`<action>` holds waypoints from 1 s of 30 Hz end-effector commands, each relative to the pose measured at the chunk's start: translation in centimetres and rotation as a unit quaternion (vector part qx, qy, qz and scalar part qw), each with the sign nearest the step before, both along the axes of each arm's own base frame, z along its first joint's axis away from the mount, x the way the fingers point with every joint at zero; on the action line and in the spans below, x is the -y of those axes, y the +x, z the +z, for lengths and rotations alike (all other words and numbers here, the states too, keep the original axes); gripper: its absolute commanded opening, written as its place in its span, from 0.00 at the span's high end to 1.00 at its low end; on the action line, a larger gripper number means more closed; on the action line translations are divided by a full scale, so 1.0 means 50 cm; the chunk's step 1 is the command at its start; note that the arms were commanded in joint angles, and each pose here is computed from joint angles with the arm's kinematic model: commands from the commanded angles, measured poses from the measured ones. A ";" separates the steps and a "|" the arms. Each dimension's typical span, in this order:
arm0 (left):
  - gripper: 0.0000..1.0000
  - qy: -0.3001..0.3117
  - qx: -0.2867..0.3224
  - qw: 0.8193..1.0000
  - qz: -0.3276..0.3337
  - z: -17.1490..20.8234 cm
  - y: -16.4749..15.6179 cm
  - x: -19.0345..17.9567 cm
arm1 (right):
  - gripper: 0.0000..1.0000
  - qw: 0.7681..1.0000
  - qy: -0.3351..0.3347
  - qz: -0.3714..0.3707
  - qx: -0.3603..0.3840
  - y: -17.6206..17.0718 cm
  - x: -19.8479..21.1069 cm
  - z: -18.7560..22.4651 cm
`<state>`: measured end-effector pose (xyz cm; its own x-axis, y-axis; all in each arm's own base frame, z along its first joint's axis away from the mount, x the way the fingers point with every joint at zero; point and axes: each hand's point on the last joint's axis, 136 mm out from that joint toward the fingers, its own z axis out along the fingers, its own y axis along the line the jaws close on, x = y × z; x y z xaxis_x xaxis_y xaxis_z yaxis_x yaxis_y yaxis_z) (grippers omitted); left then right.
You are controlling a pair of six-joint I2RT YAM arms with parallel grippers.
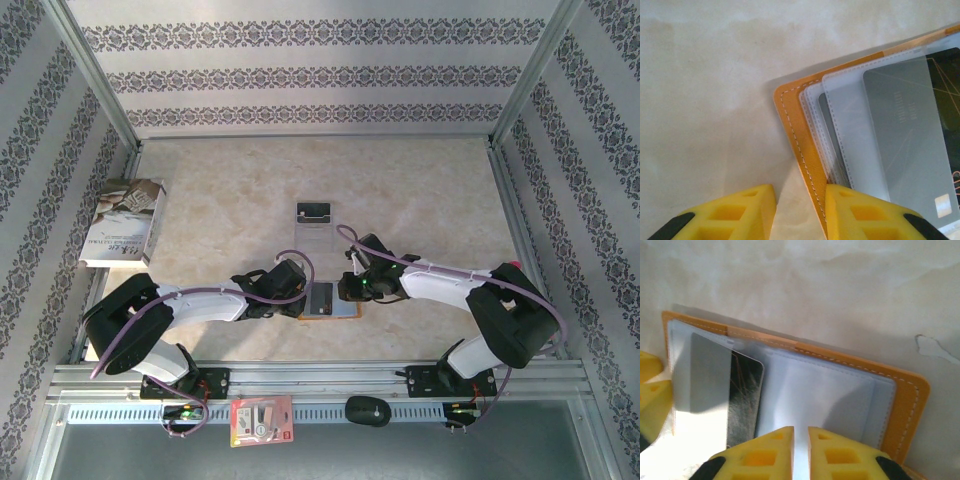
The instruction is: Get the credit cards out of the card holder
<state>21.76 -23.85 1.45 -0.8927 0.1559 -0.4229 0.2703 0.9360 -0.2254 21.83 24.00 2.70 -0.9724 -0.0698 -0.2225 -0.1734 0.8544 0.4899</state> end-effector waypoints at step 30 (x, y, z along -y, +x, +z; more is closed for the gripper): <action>0.67 0.044 -0.077 0.996 -0.008 -0.074 -0.072 -0.045 | 0.71 0.998 0.059 0.017 0.020 0.025 -0.045 0.042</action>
<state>21.77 -23.84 1.44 -0.8922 0.1550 -0.4241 0.2698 0.9362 -0.2253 22.34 26.81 4.09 -0.9642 -0.1049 -0.2435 -0.2338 0.7691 0.5948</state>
